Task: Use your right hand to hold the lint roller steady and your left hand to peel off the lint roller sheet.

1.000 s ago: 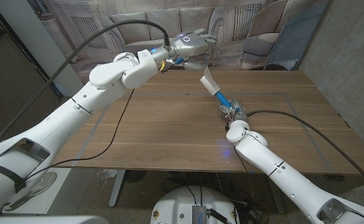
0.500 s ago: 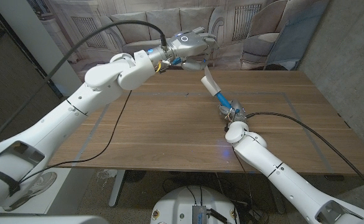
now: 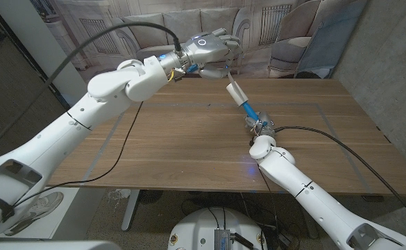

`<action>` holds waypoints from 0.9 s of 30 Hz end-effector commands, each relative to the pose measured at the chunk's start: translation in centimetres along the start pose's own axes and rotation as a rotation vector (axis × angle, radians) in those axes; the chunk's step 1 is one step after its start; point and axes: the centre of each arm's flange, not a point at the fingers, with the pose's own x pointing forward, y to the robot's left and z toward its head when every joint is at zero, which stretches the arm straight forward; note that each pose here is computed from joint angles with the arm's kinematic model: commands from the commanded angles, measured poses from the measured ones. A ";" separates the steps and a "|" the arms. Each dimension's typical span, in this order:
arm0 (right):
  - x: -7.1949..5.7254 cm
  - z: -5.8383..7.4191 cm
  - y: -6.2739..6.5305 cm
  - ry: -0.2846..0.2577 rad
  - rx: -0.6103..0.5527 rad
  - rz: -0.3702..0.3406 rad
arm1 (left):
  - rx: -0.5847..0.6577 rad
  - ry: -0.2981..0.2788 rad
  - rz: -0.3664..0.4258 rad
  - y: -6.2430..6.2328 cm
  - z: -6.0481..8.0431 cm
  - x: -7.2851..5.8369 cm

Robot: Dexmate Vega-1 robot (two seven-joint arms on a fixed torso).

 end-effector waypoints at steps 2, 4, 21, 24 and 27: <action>0.4 0.2 -0.5 0.012 0.018 -0.058 | 0.009 -0.009 0.013 0.5 -0.1 -0.8; 0.5 0.2 -0.5 0.012 0.024 -0.073 | 0.014 -0.011 0.019 0.4 -0.1 -1.0; 1.4 0.6 -0.9 0.025 0.026 -0.114 | 0.006 -0.040 0.052 0.8 -0.3 -1.5; 1.5 0.5 -1.0 0.030 0.021 -0.121 | 0.013 -0.043 0.053 0.9 -0.2 -1.6; 1.7 0.5 -1.2 0.033 0.025 -0.123 | 0.010 -0.045 0.064 1.2 -0.2 -1.6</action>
